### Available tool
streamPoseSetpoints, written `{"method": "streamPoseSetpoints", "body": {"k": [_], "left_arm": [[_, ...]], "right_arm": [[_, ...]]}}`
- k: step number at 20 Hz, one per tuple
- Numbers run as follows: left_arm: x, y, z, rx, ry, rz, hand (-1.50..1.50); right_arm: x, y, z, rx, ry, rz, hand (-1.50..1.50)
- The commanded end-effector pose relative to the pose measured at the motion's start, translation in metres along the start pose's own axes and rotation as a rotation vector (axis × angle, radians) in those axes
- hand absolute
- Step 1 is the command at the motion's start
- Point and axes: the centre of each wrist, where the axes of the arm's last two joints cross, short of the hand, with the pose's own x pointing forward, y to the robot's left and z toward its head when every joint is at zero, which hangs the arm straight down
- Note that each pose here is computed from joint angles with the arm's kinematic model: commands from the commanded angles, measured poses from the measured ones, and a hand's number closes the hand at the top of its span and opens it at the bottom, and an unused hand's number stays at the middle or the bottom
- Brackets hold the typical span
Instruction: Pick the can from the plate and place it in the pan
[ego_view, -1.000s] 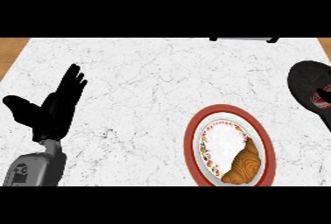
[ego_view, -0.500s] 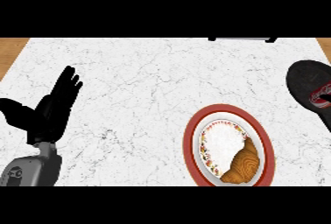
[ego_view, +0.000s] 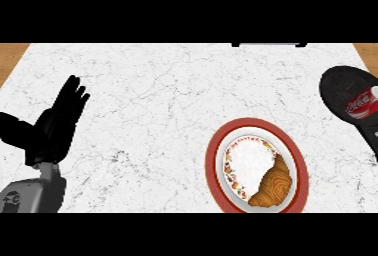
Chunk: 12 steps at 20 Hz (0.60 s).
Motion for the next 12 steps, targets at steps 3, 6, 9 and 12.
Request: {"method": "streamPoseSetpoints", "body": {"k": [3,6,9,12], "left_arm": [[0.005,0.012,-0.003,0.018,0.008,0.000,0.00],[0.001,0.008,-0.012,0.013,0.017,-0.021,0.00],[-0.014,-0.016,-0.003,0.000,0.010,-0.003,0.00],[-0.002,0.002,0.000,-0.006,0.005,-0.014,0.00]], "right_arm": [[-0.032,-0.061,0.044,0.076,-0.044,-0.200,-1.50],[-0.031,-0.078,0.050,0.102,-0.071,-0.182,-1.50],[-0.044,-0.082,0.065,0.080,-0.068,-0.188,-1.50],[-0.033,-0.101,0.064,0.067,-0.059,-0.156,-1.50]]}}
